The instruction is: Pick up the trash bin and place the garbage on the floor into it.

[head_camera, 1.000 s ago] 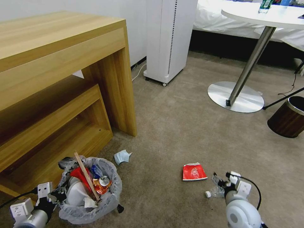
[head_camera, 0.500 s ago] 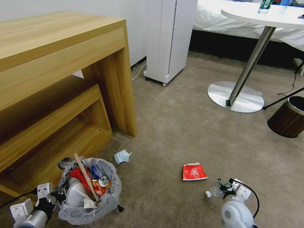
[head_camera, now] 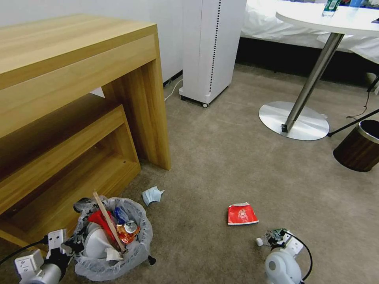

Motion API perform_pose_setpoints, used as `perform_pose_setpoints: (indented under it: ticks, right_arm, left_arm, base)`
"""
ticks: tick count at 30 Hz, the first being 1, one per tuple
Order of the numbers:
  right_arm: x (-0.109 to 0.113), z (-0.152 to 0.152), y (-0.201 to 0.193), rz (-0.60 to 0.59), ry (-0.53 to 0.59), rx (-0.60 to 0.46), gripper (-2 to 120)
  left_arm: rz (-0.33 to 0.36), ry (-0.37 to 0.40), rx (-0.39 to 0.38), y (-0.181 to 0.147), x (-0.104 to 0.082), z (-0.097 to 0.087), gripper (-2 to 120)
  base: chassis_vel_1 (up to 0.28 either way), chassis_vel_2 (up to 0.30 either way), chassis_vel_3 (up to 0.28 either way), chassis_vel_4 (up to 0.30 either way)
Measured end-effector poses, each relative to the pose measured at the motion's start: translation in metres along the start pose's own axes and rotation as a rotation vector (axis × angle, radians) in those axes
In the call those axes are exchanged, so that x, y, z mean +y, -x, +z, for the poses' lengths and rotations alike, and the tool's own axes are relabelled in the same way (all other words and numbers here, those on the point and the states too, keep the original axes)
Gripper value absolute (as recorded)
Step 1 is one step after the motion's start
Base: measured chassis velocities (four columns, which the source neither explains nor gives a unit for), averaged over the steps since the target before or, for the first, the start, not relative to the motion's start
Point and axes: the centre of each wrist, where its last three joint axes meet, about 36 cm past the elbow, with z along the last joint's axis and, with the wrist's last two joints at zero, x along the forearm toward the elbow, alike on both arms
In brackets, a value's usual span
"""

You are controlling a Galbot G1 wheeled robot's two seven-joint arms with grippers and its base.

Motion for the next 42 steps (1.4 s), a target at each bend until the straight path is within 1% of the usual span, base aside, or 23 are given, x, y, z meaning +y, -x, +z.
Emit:
perform_pose_setpoints:
  ticks: [2, 7, 9, 12, 13, 15, 17, 19, 20, 21, 23, 24, 26, 27, 28, 31, 32, 35, 36, 38, 40, 41, 42]
  right_arm:
    - [0.005, 0.002, 0.005, -0.005, 0.002, -0.009, 87]
    - [0.017, -0.005, 0.012, -0.03, 0.01, -0.033, 81]
    - [0.017, -0.005, 0.013, -0.03, 0.011, -0.035, 81]
    - [0.018, -0.004, 0.018, -0.028, 0.009, -0.041, 78]
    - [0.017, -0.002, 0.02, -0.027, 0.004, -0.042, 72]
    - [0.016, 0.001, 0.023, -0.023, -0.002, -0.046, 65]
    - [0.015, 0.002, 0.024, -0.021, -0.004, -0.048, 63]
    - [0.013, 0.005, 0.026, -0.02, -0.015, -0.057, 57]
    - [0.013, 0.005, 0.026, -0.02, -0.015, -0.057, 57]
    - [0.011, 0.005, 0.026, -0.021, -0.019, -0.06, 51]
    - [0.011, 0.005, 0.026, -0.02, -0.02, -0.061, 49]
    - [0.009, 0.005, 0.027, -0.019, -0.024, -0.064, 43]
    - [0.007, 0.005, 0.028, -0.02, -0.031, -0.07, 39]
    - [0.005, 0.005, 0.027, -0.022, -0.036, -0.074, 34]
    - [0.005, 0.005, 0.027, -0.022, -0.036, -0.074, 34]
    - [-0.002, 0.001, 0.021, -0.061, -0.045, -0.109, 19]
    - [-0.002, 0.001, 0.021, -0.061, -0.045, -0.109, 19]
    - [-0.006, -0.011, 0.009, -0.123, -0.052, -0.168, 11]
    - [-0.006, -0.011, 0.009, -0.123, -0.052, -0.168, 11]
    - [-0.01, -0.027, -0.004, -0.196, -0.056, -0.23, 6]
    - [-0.01, -0.032, -0.009, -0.22, -0.057, -0.252, 4]
    - [-0.011, -0.047, -0.023, -0.301, -0.072, -0.314, 3]
    - [-0.011, -0.047, -0.023, -0.301, -0.072, -0.314, 3]
  left_arm:
    - [-0.001, 0.004, 0.0, -0.002, 0.001, 0.002, 0]
    - [-0.004, 0.009, -0.005, -0.006, 0.003, 0.002, 0]
    - [-0.004, 0.009, -0.005, -0.006, 0.003, 0.002, 0]
    - [-0.001, 0.009, -0.01, -0.007, 0.002, 0.0, 0]
    - [0.001, 0.009, -0.012, -0.007, 0.001, -0.001, 0]
    - [0.004, 0.006, -0.016, -0.007, -0.001, -0.001, 0]
    - [0.006, 0.005, -0.017, -0.007, -0.001, -0.001, 0]
    - [0.011, 0.001, -0.022, -0.008, -0.004, -0.002, 0]
    - [0.011, 0.001, -0.022, -0.008, -0.004, -0.002, 0]
    - [0.012, -0.001, -0.022, -0.007, -0.005, -0.002, 0]
    - [0.012, -0.002, -0.022, -0.007, -0.005, -0.001, 0]
    - [0.012, -0.003, -0.022, -0.007, -0.005, -0.001, 0]
    - [0.011, -0.003, -0.023, -0.007, -0.005, -0.001, 0]
    - [0.01, -0.003, -0.023, -0.007, -0.005, 0.0, 0]
    - [0.01, -0.003, -0.023, -0.007, -0.005, 0.0, 0]
    - [0.009, -0.004, -0.022, -0.006, -0.004, 0.0, 0]
    - [0.009, -0.004, -0.022, -0.006, -0.004, 0.0, 0]
    - [0.007, -0.004, -0.02, -0.005, -0.003, 0.001, 0]
    - [0.007, -0.004, -0.02, -0.005, -0.003, 0.001, 0]
    - [0.007, -0.001, -0.02, -0.004, -0.003, 0.0, 0]
    - [0.007, 0.0, -0.02, -0.004, -0.002, 0.0, 0]
    - [0.008, 0.003, -0.019, -0.005, -0.002, 0.0, 0]
    - [0.008, 0.003, -0.019, -0.005, -0.002, 0.0, 0]
  base:
    - [0.0, 0.0, 0.0, 0.0]
    - [0.0, 0.0, 0.0, 0.0]
    - [0.0, 0.0, 0.0, 0.0]
    - [0.0, 0.0, 0.0, 0.0]
    - [0.0, 0.0, 0.0, 0.0]
    - [0.0, 0.0, 0.0, 0.0]
    - [0.0, 0.0, 0.0, 0.0]
    - [0.0, 0.0, 0.0, 0.0]
    - [0.0, 0.0, 0.0, 0.0]
    - [0.0, 0.0, 0.0, 0.0]
    - [0.0, 0.0, 0.0, 0.0]
    - [0.0, 0.0, 0.0, 0.0]
    - [0.0, 0.0, 0.0, 0.0]
    - [0.0, 0.0, 0.0, 0.0]
    - [0.0, 0.0, 0.0, 0.0]
    - [0.0, 0.0, 0.0, 0.0]
    - [0.0, 0.0, 0.0, 0.0]
    - [0.0, 0.0, 0.0, 0.0]
    - [0.0, 0.0, 0.0, 0.0]
    - [0.0, 0.0, 0.0, 0.0]
    - [0.0, 0.0, 0.0, 0.0]
    - [0.0, 0.0, 0.0, 0.0]
    - [0.0, 0.0, 0.0, 0.0]
